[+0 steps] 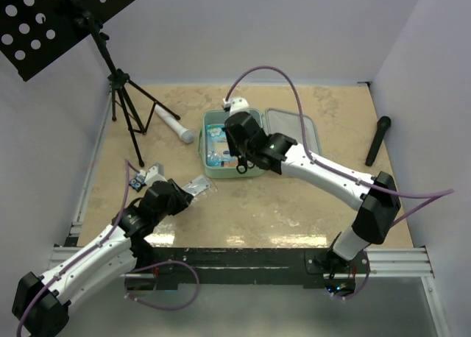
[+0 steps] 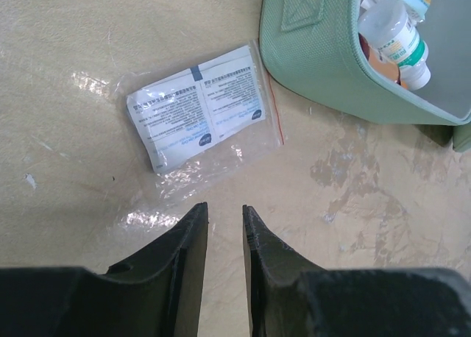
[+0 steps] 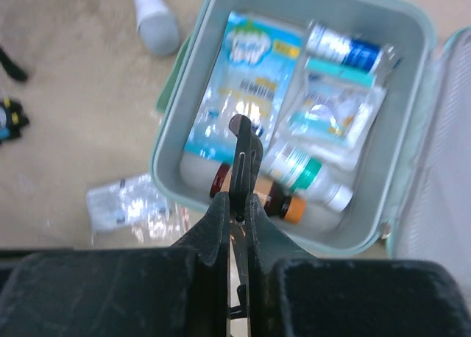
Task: Organize the medicine kit
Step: Place the scissors in the medicine box.
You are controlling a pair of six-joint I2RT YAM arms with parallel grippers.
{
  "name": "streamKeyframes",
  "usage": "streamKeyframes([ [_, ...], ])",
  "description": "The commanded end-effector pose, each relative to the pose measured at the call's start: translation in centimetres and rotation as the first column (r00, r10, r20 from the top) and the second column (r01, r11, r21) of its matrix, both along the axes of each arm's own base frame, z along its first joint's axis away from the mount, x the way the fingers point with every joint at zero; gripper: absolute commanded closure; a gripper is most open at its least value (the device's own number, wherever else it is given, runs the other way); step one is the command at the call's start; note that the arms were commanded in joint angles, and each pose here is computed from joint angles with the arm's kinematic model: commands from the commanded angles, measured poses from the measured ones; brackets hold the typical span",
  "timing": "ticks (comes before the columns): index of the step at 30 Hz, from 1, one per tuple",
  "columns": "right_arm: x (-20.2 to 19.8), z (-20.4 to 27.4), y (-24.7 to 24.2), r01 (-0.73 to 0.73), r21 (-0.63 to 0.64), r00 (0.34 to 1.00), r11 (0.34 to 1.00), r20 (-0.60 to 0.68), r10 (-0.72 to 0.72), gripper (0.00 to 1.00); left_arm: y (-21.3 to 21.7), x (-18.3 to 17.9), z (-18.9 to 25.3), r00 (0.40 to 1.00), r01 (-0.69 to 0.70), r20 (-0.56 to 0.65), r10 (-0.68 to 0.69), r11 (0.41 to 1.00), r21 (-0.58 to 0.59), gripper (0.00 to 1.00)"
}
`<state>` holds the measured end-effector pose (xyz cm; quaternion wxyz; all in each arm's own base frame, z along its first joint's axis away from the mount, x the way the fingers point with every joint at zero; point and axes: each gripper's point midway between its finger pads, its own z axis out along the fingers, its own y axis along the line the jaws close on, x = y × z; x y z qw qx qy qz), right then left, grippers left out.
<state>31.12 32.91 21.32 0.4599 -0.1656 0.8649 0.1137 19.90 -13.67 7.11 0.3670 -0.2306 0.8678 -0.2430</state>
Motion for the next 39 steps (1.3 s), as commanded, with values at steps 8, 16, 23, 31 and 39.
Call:
streamKeyframes([
  [8, 11.4, 3.9, -0.8, 0.132, 0.137, 0.987, 0.982, 0.076, -0.144, 1.0, -0.4, 1.8, 3.1, 0.996, 0.01, 0.091, -0.012, 1.0, 0.021, 0.7],
  [16, 13.4, 1.6, 2.3, 0.097, 0.165, 0.993, 0.982, 0.045, -0.106, 1.0, -0.4, 2.3, 2.6, 0.996, 0.011, 0.082, -0.016, 0.998, 0.064, 0.69],
  [23, 14.9, -1.7, 4.2, 0.1, 0.199, 0.995, 0.975, -0.01, -0.1, 1.0, -0.5, 3.7, 2.9, 0.997, 0.001, 0.08, -0.009, 0.995, 0.095, 0.69],
  [31, 17.1, -4.1, 5.5, 0.132, 0.252, 0.991, 0.959, -0.051, -0.123, 1.0, 0.0, 5.0, 3.1, 0.998, -0.005, 0.067, -0.003, 0.993, 0.121, 0.7],
  [39, 19.3, -6.8, 5.2, 0.18, 0.267, 0.982, 0.947, -0.1, -0.159, 1.0, 0.6, 5.9, 3.0, 0.998, -0.017, 0.054, 0.011, 0.992, 0.121, 0.69],
])
